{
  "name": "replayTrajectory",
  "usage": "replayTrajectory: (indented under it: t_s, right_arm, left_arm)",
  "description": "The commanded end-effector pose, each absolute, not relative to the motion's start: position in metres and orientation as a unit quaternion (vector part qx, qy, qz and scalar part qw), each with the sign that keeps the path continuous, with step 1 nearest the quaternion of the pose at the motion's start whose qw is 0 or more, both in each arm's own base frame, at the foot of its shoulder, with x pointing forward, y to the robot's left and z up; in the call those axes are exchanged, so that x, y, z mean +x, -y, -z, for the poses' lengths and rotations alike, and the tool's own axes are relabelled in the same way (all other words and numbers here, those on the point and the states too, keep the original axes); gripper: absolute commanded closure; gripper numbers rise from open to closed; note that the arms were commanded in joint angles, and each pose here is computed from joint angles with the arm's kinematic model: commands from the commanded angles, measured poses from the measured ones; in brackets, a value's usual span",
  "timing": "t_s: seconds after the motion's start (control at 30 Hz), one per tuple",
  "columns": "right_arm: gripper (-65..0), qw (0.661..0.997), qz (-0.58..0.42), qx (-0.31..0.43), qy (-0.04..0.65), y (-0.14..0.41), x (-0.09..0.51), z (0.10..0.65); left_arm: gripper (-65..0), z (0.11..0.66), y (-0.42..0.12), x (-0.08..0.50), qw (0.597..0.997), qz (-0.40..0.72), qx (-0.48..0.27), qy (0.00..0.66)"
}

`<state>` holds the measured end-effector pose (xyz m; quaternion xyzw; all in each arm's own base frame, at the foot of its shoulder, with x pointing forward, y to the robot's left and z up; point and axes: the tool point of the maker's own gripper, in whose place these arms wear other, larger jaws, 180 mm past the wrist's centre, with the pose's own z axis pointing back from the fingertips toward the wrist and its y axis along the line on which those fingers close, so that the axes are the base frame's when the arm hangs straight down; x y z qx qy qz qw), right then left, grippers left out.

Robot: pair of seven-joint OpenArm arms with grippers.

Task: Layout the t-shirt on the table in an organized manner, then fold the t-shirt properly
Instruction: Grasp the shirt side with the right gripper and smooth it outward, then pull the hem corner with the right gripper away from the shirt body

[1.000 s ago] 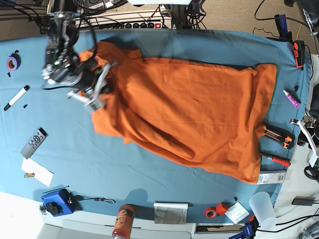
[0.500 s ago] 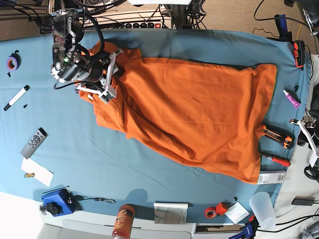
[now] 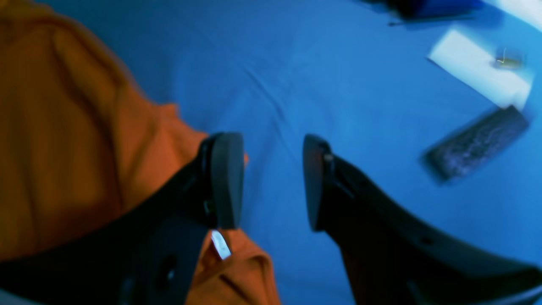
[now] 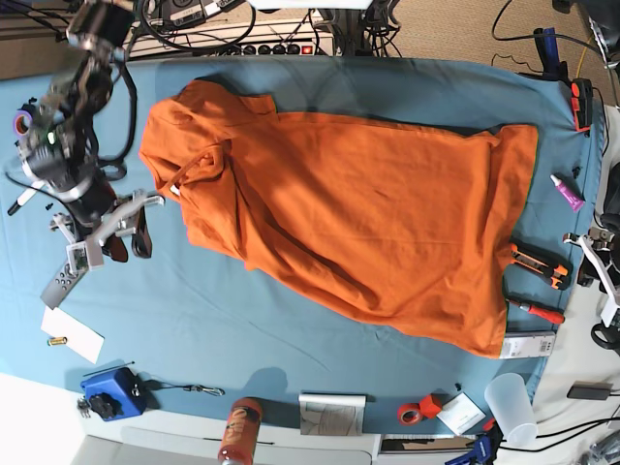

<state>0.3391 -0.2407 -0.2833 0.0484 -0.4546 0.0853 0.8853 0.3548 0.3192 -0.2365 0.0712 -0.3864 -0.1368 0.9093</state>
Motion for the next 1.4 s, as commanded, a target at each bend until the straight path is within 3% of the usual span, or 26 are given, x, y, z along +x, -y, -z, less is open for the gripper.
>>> replayTrajectory:
  t_s: [0.0, 0.23, 0.4, 0.7, 0.77, 0.87, 0.93, 1.17, 1.37]
  right_arm:
    - [-24.0, 0.880, -0.077, 0.060, 0.465, 0.245, 0.351, 0.279]
    - [-24.1, 0.921, -0.010, 0.161, 0.354, 0.239, 0.364, 0.352]
    - [-24.1, 0.921, -0.018, 0.199, 0.334, 0.221, 0.362, 0.366]
    - [-24.0, 0.935, -0.072, 0.156, 0.309, 0.187, 0.364, 0.391]
    - [-18.5, 0.938, -0.084, 0.143, 0.305, 0.186, 0.364, 0.394]
    - [0.0, 0.944, -0.094, 0.116, 0.294, 0.193, 0.361, 0.399]
    - [0.0, 0.948, -0.102, 0.091, 0.288, 0.201, 0.361, 0.401]
    - [0.0, 0.929, -0.113, 0.051, 0.349, 0.213, 0.400, 0.366]
    - [0.0, 0.888, -0.123, 0.010, 0.443, 0.221, 0.455, 0.300]
  left_arm:
    - [-24.3, 0.217, -0.325, 0.361, 0.898, 0.139, 0.085, 0.410]
    - [-24.3, 0.218, -0.324, 0.361, 0.898, 0.139, 0.084, 0.410]
    - [-24.3, 0.222, -0.318, 0.362, 0.897, 0.136, 0.072, 0.414]
    - [-24.3, 0.236, -0.293, 0.366, 0.897, 0.125, 0.031, 0.422]
    - [-24.3, 0.237, -0.293, 0.365, 0.898, 0.125, 0.032, 0.420]
    - [-24.3, 0.237, -0.295, 0.365, 0.899, 0.125, 0.039, 0.419]
    - [-24.3, 0.237, -0.297, 0.365, 0.899, 0.124, 0.043, 0.418]
    - [-24.3, 0.238, -0.297, 0.365, 0.899, 0.124, 0.043, 0.417]
    - [-24.3, 0.240, -0.298, 0.363, 0.903, 0.124, 0.044, 0.409]
